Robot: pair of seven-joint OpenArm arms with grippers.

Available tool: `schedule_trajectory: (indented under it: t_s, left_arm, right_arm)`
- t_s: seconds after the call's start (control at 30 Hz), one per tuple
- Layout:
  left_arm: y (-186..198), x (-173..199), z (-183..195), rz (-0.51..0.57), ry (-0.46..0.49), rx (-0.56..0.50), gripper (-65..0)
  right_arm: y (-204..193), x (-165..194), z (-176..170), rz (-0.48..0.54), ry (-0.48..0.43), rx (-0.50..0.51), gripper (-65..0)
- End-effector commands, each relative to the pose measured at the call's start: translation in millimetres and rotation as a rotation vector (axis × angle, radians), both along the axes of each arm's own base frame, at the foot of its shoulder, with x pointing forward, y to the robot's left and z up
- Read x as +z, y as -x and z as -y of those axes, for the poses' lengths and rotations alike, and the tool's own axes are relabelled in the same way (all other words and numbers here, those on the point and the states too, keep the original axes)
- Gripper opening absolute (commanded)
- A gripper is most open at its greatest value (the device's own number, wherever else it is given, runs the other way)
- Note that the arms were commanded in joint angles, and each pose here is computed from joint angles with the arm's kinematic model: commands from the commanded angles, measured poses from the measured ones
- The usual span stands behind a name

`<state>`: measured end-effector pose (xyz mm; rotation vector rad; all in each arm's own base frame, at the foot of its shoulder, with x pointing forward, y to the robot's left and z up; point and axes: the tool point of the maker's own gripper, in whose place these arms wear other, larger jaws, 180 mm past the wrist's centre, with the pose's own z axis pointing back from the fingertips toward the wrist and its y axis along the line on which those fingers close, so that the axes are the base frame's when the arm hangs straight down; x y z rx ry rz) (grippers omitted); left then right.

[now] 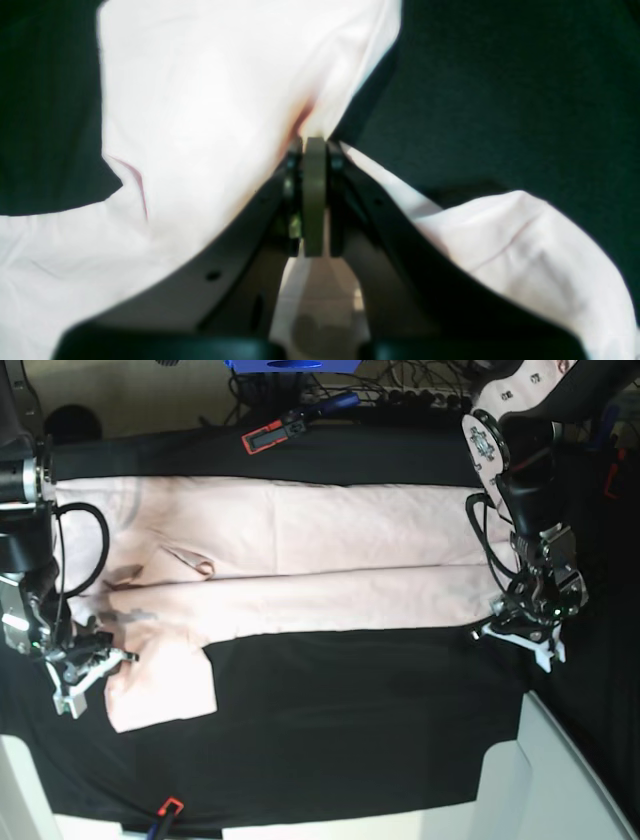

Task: Fold the T-shirt properly
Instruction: 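Lower the left gripper to the strip's collar end and grasp it, then pull the strip taut with both grippers and fold it lengthwise again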

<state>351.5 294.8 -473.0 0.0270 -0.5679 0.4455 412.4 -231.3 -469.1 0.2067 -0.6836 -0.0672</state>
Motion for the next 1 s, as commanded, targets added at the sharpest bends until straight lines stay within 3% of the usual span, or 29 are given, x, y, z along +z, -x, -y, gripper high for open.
schedule_trajectory:
  t_s: [0.0,0.2,0.43,0.63,0.97]
  left_arm:
    - [-21,27,-7,0.079,-0.029,0.002,-59.3]
    - [-25,41,-10,0.098,-0.046,0.0,-65.0]
    - [-26,44,-9,0.101,-0.049,-0.005,-65.0]
    - [-31,76,-15,0.177,-0.106,-0.01,-65.0]
    - [-16,94,-11,0.193,-0.066,-0.014,-65.0]
  right_arm:
    - [-23,25,5,0.08,-0.002,-0.006,-65.0]
    - [-24,25,2,0.08,-0.006,-0.004,-65.0]
    - [-22,24,4,0.077,-0.003,-0.005,-65.0]
    - [-31,36,5,0.132,-0.002,-0.012,-65.0]
    - [-35,46,18,0.162,0.013,-0.026,-65.0]
